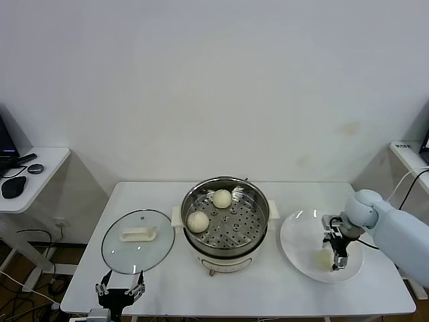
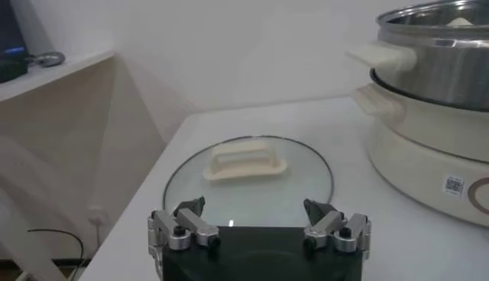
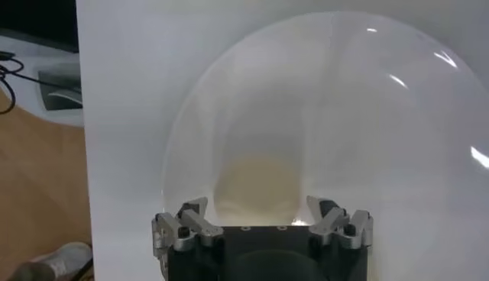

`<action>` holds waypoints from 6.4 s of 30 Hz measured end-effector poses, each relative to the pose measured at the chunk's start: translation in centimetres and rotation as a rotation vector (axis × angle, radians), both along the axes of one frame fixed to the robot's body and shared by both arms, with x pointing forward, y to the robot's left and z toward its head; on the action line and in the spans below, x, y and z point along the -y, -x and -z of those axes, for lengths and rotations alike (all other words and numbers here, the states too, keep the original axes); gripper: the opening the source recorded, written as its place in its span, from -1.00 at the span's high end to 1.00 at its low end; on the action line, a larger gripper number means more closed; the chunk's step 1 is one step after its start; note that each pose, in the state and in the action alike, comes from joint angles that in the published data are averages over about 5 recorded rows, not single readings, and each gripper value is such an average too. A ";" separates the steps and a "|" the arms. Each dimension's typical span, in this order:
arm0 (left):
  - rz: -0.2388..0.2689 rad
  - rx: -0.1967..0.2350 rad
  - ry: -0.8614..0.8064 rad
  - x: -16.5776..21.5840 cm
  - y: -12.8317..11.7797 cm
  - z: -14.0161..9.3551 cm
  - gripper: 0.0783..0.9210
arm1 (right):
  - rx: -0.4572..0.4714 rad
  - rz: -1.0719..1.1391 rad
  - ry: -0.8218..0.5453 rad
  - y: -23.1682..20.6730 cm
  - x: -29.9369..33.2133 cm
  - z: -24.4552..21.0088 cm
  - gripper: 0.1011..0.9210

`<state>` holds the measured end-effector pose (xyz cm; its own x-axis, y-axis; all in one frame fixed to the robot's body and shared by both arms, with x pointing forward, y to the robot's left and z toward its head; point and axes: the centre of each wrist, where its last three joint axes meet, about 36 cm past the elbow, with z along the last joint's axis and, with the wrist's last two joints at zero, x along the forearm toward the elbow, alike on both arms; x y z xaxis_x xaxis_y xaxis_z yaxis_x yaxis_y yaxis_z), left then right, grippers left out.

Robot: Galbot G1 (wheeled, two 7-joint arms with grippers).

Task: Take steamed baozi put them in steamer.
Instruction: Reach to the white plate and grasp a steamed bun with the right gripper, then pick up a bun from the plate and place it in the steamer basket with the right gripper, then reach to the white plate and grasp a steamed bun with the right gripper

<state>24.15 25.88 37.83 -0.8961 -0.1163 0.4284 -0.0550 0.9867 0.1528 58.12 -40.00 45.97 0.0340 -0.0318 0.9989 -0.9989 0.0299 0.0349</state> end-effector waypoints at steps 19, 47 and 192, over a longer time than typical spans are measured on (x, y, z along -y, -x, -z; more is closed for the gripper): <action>0.001 0.000 0.005 0.2 -0.1 0.1 -0.77 | -0.006 -0.022 0.022 0.0 -0.3 0.9 -0.46; 0.004 0.039 -0.019 0.9 -1.0 -0.3 -0.77 | 0.119 -0.086 -0.075 -5.5 -4.3 -11.4 0.19; 0.000 0.018 -0.032 0.4 0.2 -1.0 -0.77 | 0.169 0.031 -0.018 -2.8 9.7 -10.6 -0.76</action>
